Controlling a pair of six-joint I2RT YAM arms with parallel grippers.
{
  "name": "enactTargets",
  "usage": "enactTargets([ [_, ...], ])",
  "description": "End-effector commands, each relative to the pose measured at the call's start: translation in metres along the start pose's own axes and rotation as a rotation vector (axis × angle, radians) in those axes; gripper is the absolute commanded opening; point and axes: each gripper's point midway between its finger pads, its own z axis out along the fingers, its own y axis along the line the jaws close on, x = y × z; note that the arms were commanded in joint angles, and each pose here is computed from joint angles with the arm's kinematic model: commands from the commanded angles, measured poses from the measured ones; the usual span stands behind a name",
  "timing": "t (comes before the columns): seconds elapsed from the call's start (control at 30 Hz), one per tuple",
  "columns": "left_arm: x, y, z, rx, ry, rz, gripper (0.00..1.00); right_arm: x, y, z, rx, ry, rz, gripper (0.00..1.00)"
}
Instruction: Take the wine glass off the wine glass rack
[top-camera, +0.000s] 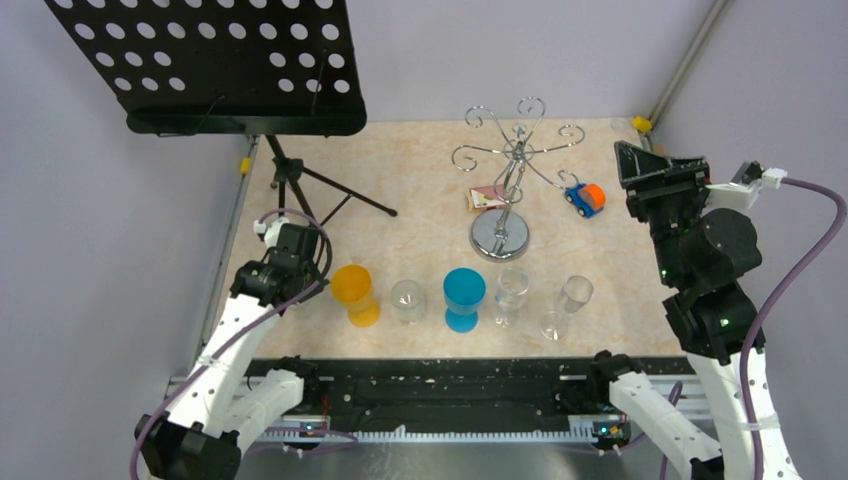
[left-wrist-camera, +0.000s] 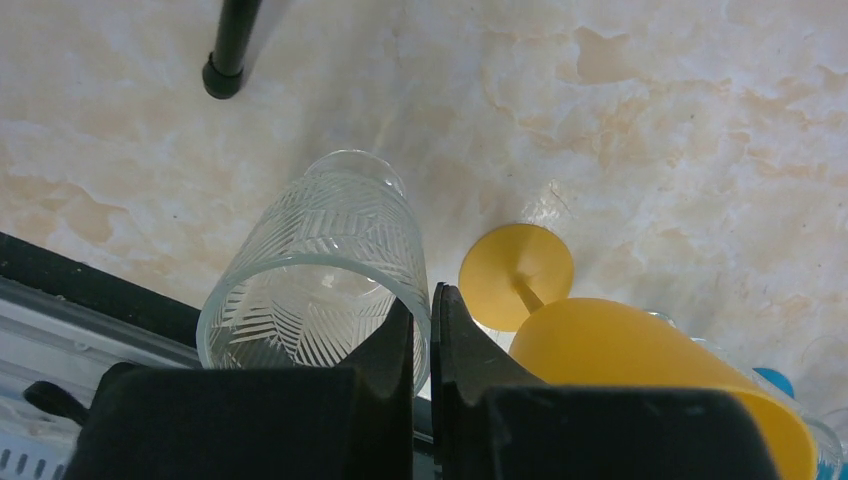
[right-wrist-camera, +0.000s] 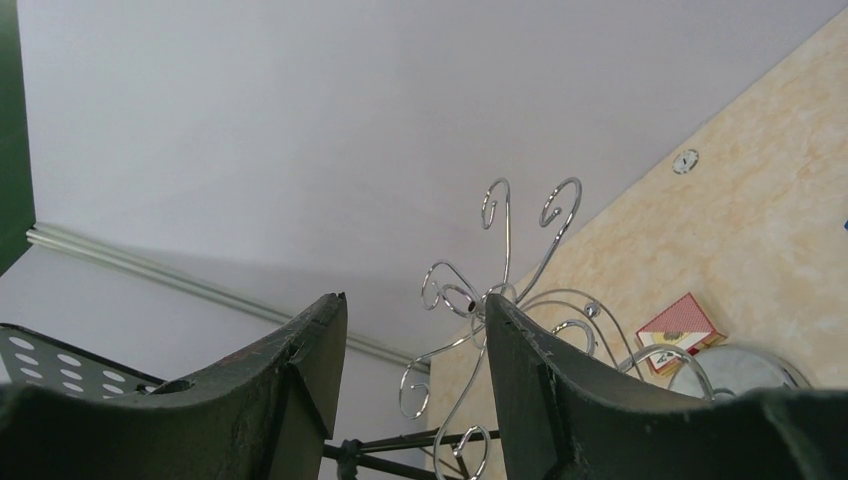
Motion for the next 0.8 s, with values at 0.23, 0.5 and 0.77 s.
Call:
enactTargets([
  [0.23, 0.004, -0.011, 0.029, 0.054, 0.056, -0.02, 0.0, -0.015, 0.003, -0.01, -0.002, -0.052, -0.021, 0.54],
  [0.5, 0.004, -0.01, 0.03, 0.042, 0.072, -0.007, 0.23, -0.016, 0.003, -0.011, -0.002, -0.052, -0.022, 0.54],
  [0.77, -0.028, -0.01, -0.003, 0.049, -0.019, 0.001, 0.66, -0.017, 0.003, -0.013, -0.002, -0.053, -0.025, 0.54],
])
